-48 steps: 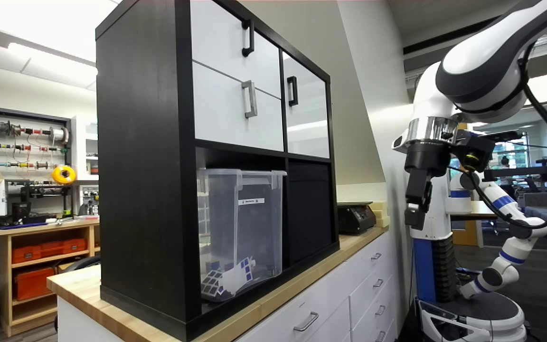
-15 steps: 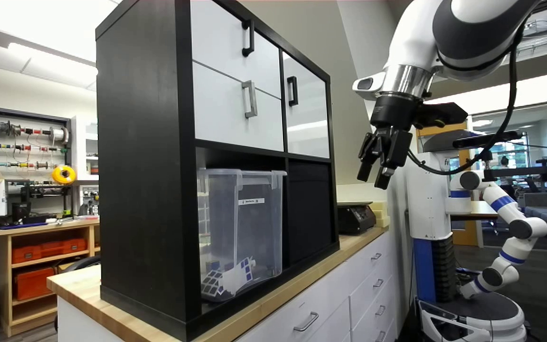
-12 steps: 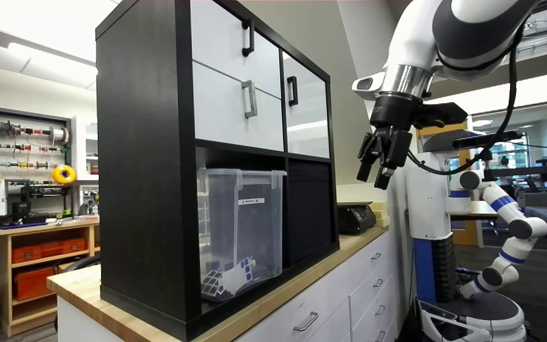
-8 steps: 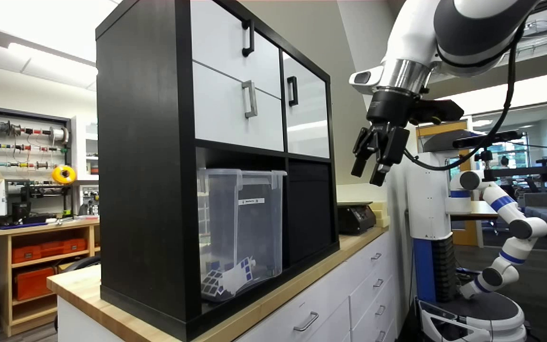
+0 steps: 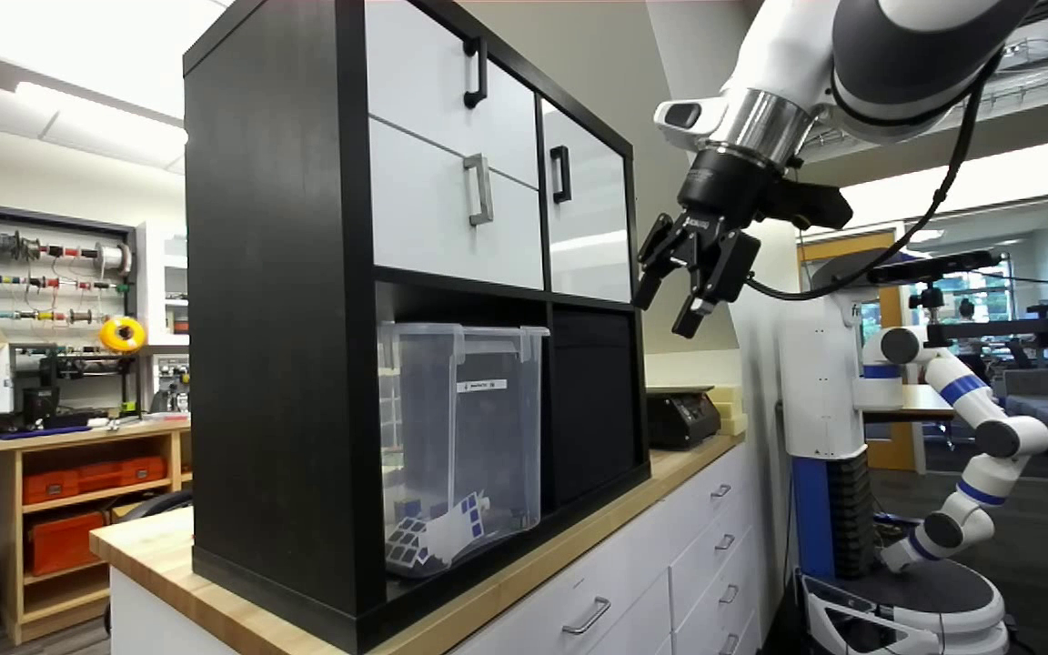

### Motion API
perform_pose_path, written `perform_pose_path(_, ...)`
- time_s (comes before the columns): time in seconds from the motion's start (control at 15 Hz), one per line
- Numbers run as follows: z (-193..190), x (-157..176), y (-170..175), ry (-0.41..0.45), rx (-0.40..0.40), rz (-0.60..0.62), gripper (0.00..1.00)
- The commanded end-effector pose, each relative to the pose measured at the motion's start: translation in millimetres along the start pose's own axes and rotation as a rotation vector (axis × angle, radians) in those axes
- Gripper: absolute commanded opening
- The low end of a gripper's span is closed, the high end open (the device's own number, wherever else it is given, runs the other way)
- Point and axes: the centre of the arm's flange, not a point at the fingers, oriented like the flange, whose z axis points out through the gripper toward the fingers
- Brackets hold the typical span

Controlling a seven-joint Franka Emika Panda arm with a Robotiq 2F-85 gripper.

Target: Slightly pull the transparent box under the black and white cabinet

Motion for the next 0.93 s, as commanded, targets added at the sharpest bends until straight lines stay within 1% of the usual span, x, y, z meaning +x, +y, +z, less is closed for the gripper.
perform_pose_path(0.0,13.5,11.6,13.0,0.044,-0.040,-0.076,1.00)
perform_pose_path(0.53,36.0,41.3,24.4,0.126,-0.097,-0.185,1.00)
perform_pose_path(0.87,44.5,62.2,35.1,0.178,-0.164,-0.241,1.00)
